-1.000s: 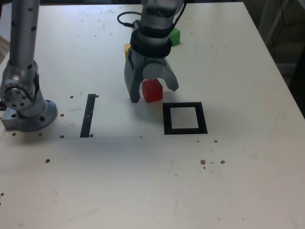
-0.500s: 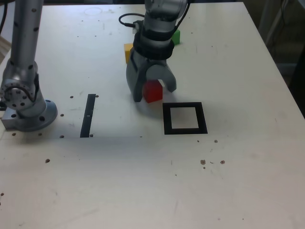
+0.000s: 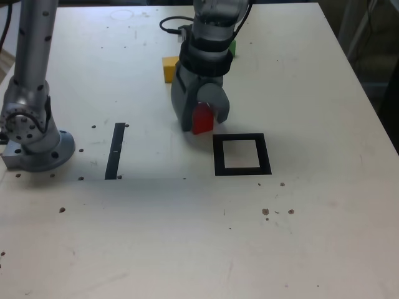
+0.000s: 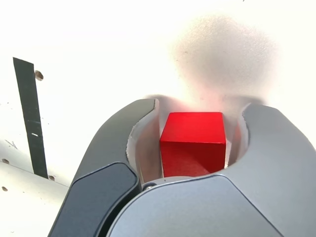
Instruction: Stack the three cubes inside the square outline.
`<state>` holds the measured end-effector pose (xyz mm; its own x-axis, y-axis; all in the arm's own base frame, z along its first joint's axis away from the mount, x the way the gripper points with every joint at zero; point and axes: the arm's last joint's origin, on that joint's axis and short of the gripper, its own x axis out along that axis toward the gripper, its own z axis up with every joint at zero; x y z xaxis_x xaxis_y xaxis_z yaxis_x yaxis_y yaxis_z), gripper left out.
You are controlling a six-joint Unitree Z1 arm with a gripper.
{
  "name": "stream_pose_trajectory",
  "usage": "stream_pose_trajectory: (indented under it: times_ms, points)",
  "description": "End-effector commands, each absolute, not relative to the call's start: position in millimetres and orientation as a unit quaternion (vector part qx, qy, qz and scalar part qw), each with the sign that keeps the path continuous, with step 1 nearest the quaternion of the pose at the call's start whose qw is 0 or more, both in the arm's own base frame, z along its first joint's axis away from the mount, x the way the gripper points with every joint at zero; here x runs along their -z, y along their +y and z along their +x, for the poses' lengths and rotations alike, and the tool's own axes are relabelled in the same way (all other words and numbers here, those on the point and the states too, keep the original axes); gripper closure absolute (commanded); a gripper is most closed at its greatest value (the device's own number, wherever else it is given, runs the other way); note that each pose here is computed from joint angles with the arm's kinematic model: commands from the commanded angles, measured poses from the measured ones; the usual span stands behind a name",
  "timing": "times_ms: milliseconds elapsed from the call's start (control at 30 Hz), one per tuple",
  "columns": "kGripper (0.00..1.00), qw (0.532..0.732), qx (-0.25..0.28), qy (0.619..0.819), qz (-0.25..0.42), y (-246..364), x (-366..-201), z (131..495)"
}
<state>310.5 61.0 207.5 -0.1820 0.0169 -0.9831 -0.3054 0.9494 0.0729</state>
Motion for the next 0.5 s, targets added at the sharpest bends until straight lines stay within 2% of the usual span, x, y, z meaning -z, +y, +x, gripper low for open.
stream_pose_trajectory:
  times_ms: [0, 300, 467]
  points:
    - [0.83, 0.637, -0.128, 0.753, -0.097, 61.5, -210.2, 309.8]
    - [0.94, 0.656, -0.112, 0.742, -0.084, 59.9, -228.1, 307.0]
    - [0.95, 0.647, -0.080, 0.755, -0.068, 45.2, -242.6, 305.7]
